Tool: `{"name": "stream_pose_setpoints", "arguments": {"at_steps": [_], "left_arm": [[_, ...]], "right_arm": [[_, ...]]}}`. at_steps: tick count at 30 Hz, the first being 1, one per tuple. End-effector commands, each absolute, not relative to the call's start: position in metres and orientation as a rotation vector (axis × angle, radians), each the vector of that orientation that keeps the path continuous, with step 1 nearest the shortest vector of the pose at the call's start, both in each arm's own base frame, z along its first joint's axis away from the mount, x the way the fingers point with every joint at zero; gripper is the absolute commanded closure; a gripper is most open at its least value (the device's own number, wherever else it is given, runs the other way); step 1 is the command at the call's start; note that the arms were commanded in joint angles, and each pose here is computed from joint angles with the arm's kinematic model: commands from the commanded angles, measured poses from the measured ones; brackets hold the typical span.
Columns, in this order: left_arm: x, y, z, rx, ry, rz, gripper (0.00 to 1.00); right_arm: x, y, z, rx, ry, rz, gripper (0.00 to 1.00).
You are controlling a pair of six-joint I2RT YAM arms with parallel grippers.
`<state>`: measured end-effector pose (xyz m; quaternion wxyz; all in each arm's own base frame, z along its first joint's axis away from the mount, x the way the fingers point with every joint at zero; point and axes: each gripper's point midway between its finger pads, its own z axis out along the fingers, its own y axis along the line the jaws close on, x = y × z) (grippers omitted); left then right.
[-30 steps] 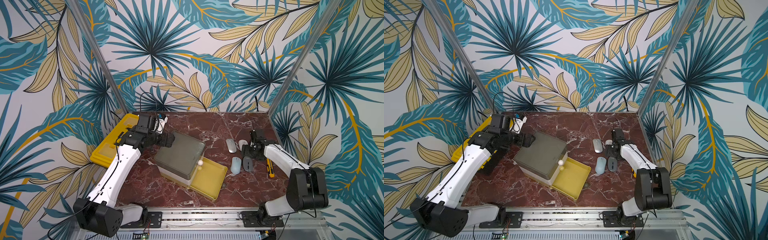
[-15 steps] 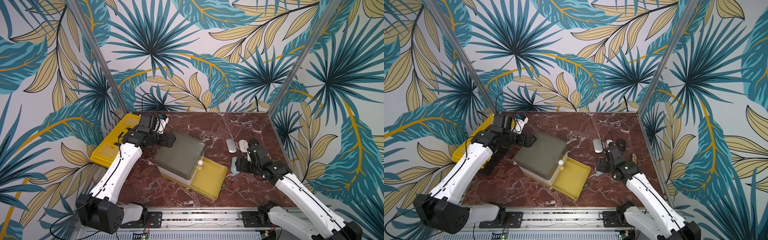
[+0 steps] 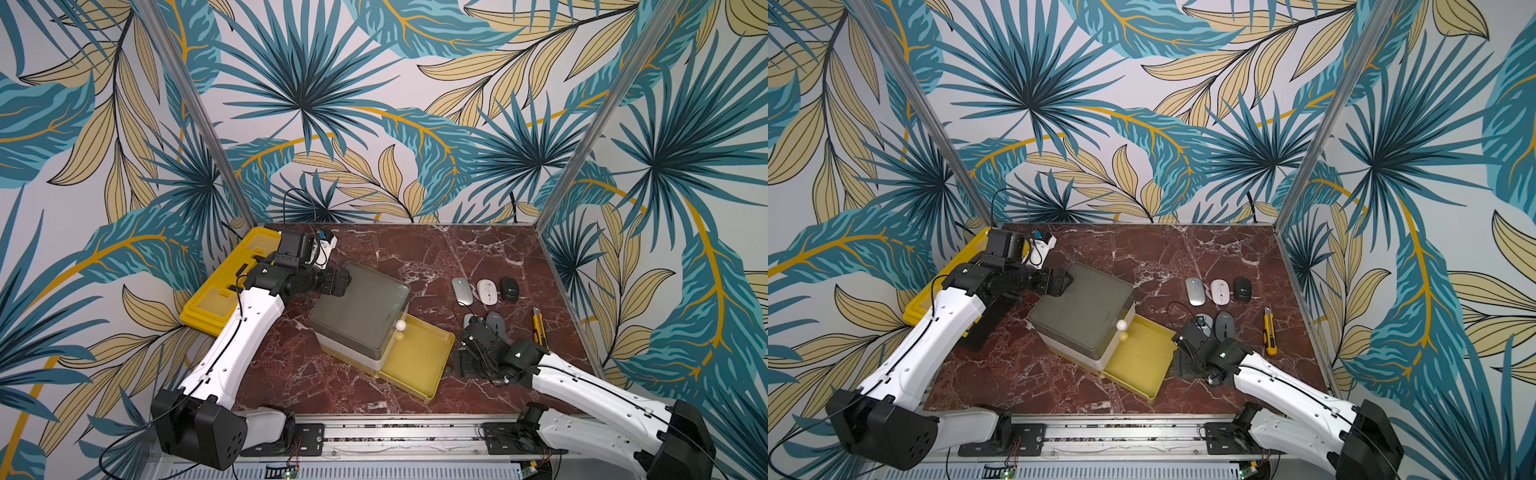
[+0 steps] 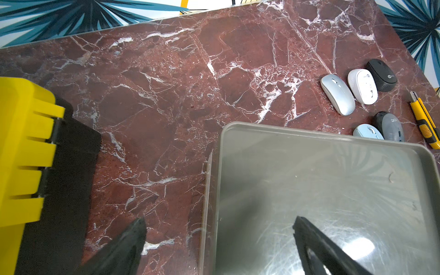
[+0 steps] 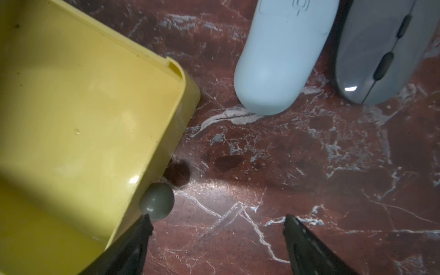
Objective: Take the mice out of the drawer
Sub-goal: Place the mouse at the center of the board, then close the drawer in the storage box.
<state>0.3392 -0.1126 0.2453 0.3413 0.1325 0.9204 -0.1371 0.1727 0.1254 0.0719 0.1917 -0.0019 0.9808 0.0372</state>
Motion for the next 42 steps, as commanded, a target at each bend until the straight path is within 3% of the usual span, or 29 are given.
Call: {"name": "stream_pose_setpoints", "arguments": {"at_steps": [1,8,18,29,42], "left_arm": [[0.338,-0.108,0.245,0.335,2.382,-0.345,0.0],[0.34,-0.109,0.244,0.336,2.389,-0.353,0.0],[0.338,-0.108,0.241,0.333,2.397,-0.345,0.0],[0.337,-0.108,0.231,0.333,2.425,-0.343,0.0],[0.307,-0.132,0.233,0.345,2.508,-0.588,0.0]], "right_arm": [[0.178,0.135,0.069,0.043,2.708,0.101,0.1],[0.18,0.139,0.046,0.033,2.738,-0.001,0.1],[0.215,0.187,0.058,-0.001,2.61,0.208,0.06],[0.233,0.22,0.059,-0.043,2.62,0.228,0.06],[0.247,0.236,0.079,-0.094,2.576,0.239,0.06]]}}
